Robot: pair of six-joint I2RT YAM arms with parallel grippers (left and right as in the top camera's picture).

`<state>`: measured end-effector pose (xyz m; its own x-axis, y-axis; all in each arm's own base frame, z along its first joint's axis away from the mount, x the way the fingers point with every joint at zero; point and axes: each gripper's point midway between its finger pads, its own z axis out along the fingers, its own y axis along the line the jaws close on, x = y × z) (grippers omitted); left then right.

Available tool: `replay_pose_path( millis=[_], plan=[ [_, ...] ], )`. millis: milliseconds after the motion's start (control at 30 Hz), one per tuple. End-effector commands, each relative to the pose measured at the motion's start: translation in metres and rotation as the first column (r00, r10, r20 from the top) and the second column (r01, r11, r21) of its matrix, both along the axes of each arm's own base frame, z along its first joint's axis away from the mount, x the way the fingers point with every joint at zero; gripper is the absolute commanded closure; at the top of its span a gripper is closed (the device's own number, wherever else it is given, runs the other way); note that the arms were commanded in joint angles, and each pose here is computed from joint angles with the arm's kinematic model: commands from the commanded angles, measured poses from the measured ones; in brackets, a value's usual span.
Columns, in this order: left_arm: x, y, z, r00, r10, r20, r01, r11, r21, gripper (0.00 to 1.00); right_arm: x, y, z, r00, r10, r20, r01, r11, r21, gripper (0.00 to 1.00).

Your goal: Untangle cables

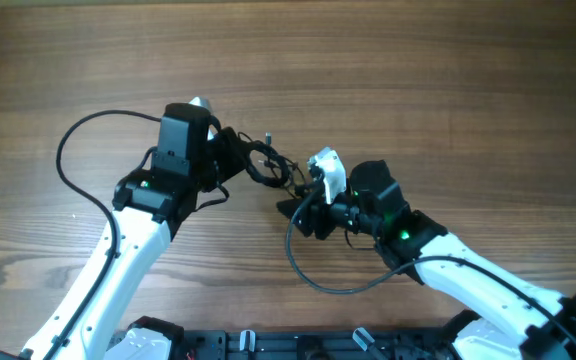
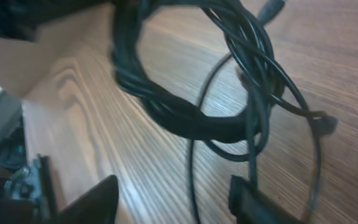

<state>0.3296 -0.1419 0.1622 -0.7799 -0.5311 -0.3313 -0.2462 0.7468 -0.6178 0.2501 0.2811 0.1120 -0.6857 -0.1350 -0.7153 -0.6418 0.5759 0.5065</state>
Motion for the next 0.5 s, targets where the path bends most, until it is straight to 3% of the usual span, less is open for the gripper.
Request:
replay_pose_path(
  millis=[0,100,200,333,467],
  plan=[
    [0.002,-0.003,0.015,0.999,0.033,0.016,-0.032,0.998,-0.049,0.96,0.005,-0.002,-0.022,0.995,-0.062,-0.079,0.059,0.998,-0.030,0.59],
    [0.002,-0.003,0.015,0.999,0.031,0.020,-0.030,0.999,-0.044,0.96,0.006,-0.001,-0.021,0.989,-0.087,-0.116,0.087,0.996,-0.005,0.93],
    [0.005,0.005,0.013,0.998,0.002,0.061,-0.004,0.999,0.041,0.96,0.001,0.005,-0.008,0.989,-0.053,-0.140,0.061,0.997,0.054,0.96],
    [0.004,0.008,0.011,0.987,-0.119,0.108,0.100,0.981,0.168,0.96,-0.023,0.010,0.030,0.984,0.119,-0.136,-0.092,0.978,0.188,0.96],
    [0.010,0.029,0.006,0.992,-0.045,0.117,0.014,0.966,0.260,0.96,-0.034,0.007,0.054,0.978,0.182,-0.101,-0.153,0.958,0.242,0.96]
  ],
)
